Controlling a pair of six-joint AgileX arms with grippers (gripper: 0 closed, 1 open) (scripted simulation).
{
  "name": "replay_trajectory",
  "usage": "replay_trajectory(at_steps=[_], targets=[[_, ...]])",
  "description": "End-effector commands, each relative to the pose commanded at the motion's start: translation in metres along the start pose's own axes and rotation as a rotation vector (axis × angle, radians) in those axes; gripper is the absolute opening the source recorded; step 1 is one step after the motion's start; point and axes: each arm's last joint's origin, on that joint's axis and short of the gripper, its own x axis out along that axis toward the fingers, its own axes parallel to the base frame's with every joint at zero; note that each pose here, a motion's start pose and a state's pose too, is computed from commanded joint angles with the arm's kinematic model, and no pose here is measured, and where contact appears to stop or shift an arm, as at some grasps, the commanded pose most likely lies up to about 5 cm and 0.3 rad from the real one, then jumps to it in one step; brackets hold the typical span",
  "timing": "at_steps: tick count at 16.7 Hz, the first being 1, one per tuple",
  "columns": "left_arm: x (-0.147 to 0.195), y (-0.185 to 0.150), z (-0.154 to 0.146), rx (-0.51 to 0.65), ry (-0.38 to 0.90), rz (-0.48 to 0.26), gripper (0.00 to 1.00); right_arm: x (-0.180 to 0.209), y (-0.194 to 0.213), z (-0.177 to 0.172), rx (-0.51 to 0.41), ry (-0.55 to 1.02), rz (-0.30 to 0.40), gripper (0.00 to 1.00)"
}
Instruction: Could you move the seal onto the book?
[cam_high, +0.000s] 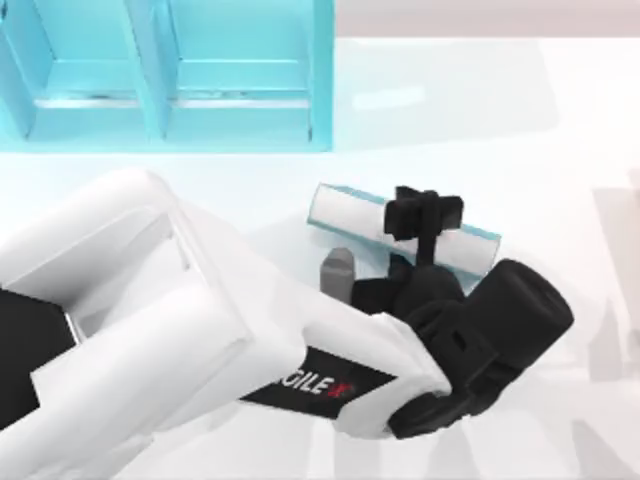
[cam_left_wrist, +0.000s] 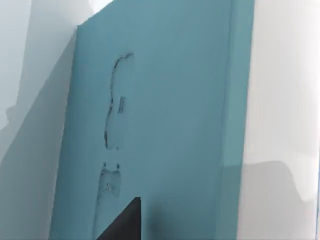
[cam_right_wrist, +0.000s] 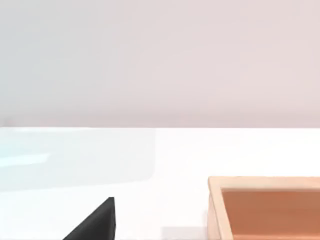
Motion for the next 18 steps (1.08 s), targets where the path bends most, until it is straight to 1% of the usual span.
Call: replay_trajectory(at_steps=[10, 14, 18], targets=[[-0.003, 0.002, -0.001, 0.001, 0.002, 0.004, 1.0, 0.0, 0.0, 0.0, 0.0, 0.0, 0.0, 1.0], [-0.026, 0.011, -0.007, -0.016, 0.01, 0.027, 1.0, 0.0, 0.0, 0.0, 0.0, 0.0, 0.0, 1.0], [-0.062, 0.026, -0.007, -0.012, -0.001, 0.056, 1.0, 0.0, 0.0, 0.0, 0.0, 0.0, 0.0, 1.0]])
